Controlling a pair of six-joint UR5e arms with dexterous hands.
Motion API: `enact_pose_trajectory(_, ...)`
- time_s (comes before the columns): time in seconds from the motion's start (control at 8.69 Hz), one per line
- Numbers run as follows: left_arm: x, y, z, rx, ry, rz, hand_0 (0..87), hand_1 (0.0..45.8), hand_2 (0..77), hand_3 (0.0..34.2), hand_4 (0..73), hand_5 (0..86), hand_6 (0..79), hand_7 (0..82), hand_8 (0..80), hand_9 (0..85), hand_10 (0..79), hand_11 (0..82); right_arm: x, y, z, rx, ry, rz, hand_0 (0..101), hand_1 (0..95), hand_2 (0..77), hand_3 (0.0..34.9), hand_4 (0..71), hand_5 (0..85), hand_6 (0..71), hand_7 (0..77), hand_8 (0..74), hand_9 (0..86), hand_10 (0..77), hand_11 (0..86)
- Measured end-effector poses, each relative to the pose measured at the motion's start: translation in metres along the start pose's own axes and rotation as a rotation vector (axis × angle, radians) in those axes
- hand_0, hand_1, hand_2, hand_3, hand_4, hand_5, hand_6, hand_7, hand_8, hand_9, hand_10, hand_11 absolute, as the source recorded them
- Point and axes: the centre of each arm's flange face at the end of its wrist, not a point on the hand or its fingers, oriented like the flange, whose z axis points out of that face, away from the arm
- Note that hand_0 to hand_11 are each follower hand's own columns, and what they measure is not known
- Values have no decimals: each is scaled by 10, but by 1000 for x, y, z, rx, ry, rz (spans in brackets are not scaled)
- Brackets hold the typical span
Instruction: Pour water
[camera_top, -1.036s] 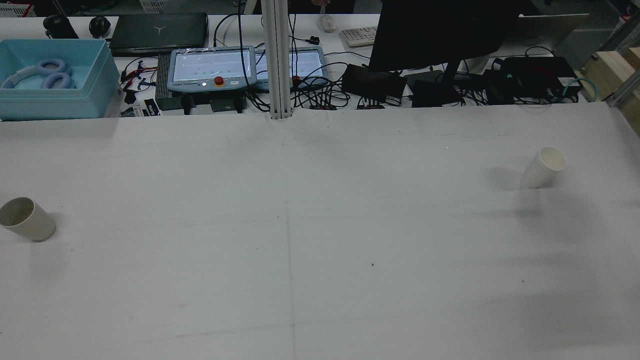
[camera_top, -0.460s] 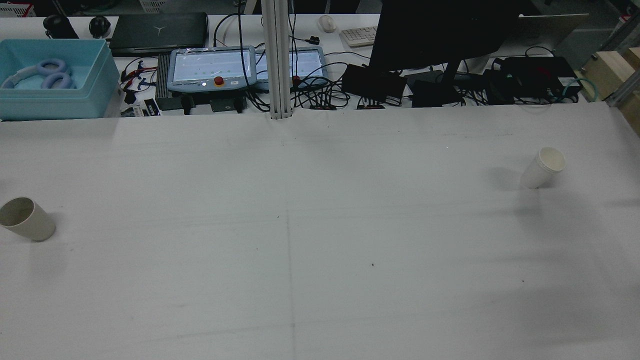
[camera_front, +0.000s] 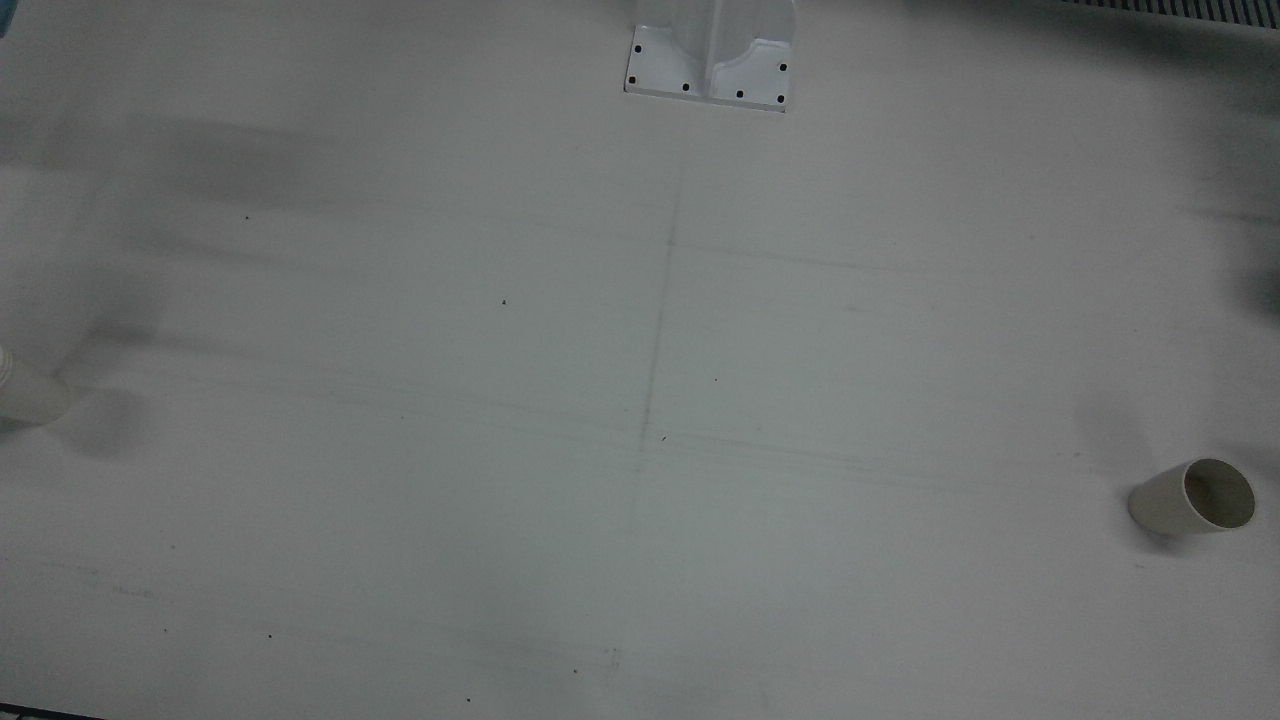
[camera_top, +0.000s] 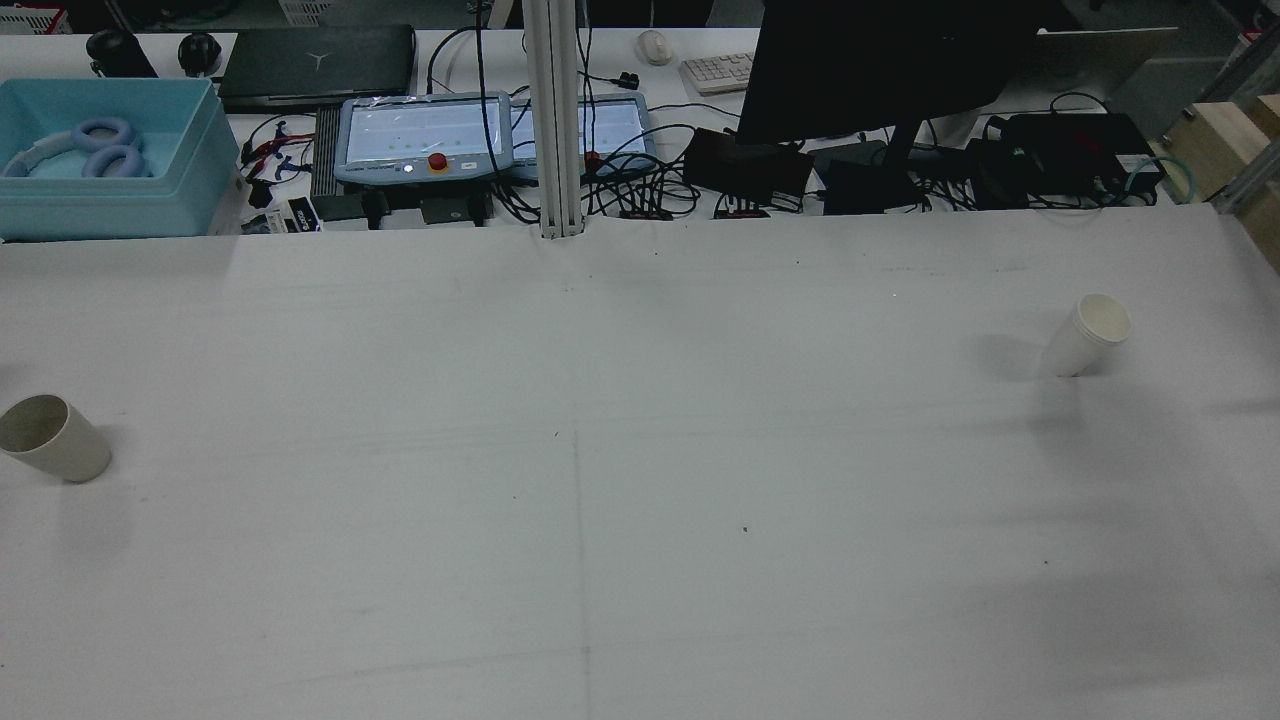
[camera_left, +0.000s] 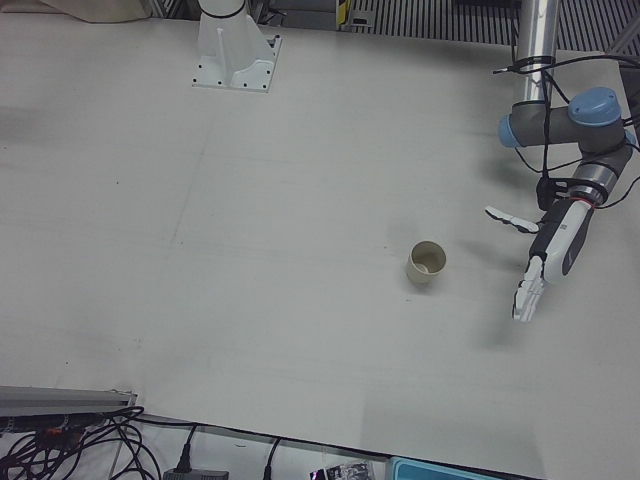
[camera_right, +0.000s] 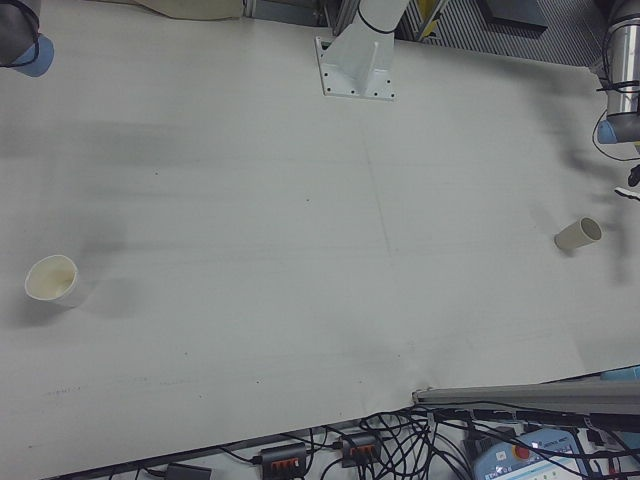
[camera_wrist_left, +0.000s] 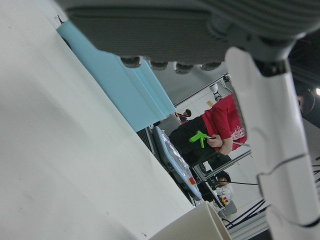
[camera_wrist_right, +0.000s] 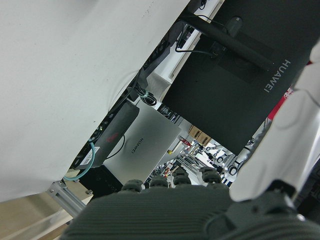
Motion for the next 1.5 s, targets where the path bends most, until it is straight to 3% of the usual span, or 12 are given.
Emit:
enact_pose_trajectory(0.12, -6, 4, 4, -7, -14, 19, 574, 93, 5, 38, 60, 0, 0, 22, 0, 5, 5, 5, 0, 0, -1, 1, 1, 0, 463, 60, 5, 2, 49, 16, 16, 60, 11, 0, 0, 5)
enact_pose_trajectory(0.69, -27, 27, 42, -45, -65, 75, 575, 82, 5, 37, 65, 0, 0, 22, 5, 5, 5, 5, 1, -2, -2, 3, 3, 0, 457, 60, 5, 1, 33, 16, 11, 49, 11, 0, 0, 5)
enact_pose_trajectory(0.81, -29, 29, 47, -47, -68, 79, 573, 82, 5, 37, 82, 0, 0, 22, 5, 5, 5, 44, 1, -2, -2, 4, 3, 0, 457, 54, 5, 3, 44, 22, 11, 49, 11, 0, 0, 5)
enact_pose_trajectory(1.5, -62, 52, 64, -50, -78, 59, 563, 71, 5, 38, 125, 0, 0, 27, 5, 5, 5, 16, 3, -8, -8, 18, 2, 4, 452, 60, 5, 0, 44, 16, 5, 38, 11, 0, 0, 5)
